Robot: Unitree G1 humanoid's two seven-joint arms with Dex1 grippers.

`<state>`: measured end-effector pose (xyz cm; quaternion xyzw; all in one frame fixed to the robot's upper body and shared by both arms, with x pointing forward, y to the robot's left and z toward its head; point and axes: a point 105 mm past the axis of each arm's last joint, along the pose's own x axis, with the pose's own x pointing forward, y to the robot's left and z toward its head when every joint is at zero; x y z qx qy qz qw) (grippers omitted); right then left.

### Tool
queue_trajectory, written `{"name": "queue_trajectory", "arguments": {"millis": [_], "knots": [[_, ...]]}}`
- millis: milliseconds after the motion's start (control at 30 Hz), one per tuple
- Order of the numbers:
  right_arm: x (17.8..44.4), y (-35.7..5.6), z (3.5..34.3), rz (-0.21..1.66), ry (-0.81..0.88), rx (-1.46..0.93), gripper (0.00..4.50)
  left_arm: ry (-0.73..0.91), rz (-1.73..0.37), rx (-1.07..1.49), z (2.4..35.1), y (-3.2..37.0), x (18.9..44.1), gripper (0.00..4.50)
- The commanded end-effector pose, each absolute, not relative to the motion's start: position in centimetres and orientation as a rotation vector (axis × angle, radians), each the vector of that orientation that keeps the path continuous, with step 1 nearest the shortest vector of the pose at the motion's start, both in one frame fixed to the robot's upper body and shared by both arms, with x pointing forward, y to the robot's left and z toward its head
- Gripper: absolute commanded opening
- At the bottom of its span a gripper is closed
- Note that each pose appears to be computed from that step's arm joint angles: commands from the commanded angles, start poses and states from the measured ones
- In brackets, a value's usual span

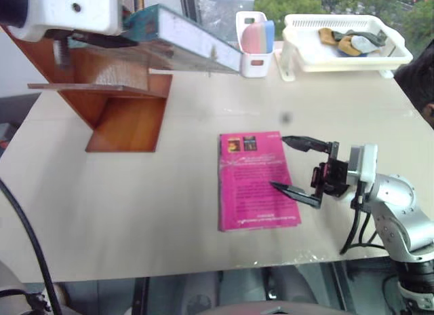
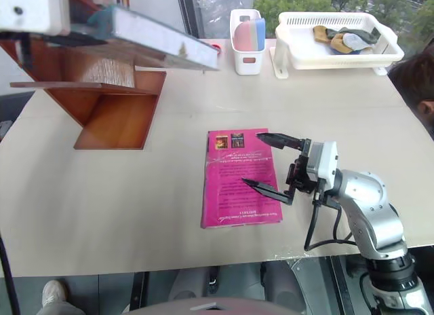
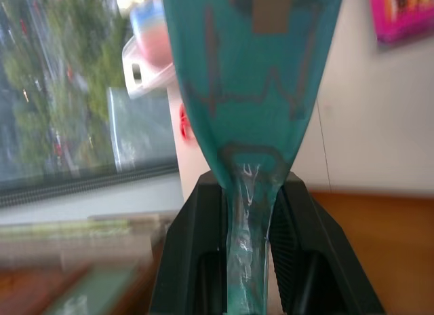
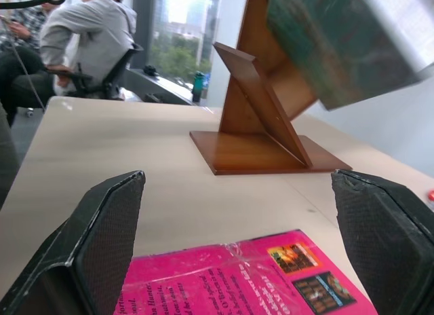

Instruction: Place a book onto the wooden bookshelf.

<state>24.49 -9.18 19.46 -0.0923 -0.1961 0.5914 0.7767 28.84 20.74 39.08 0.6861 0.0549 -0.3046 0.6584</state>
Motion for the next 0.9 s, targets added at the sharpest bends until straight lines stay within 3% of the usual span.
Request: {"name": "queue_trajectory", "arguments": {"millis": [33,200,300,500,900], "knots": [[24.6,-8.9,20.4,1.299,-0.49,-0.217,4.5,0.251,-0.494,1.587,39.4,24.7,28.8,0.48],[25.4,-8.3,21.6,1.302,-0.54,-0.196,4.5,0.422,-0.306,1.668,37.6,29.6,29.5,0.48],[25.5,-8.0,21.9,1.302,-0.553,-0.191,4.5,0.381,-0.308,1.619,38.3,28.9,28.7,0.48],[25.6,-8.0,21.6,1.306,-0.551,-0.193,4.5,0.299,-0.518,1.503,38.3,25.2,26.7,0.48],[25.6,-7.8,21.3,1.316,-0.548,-0.182,4.5,0.185,-0.481,1.49,41.4,24.6,26.2,0.48]]}}
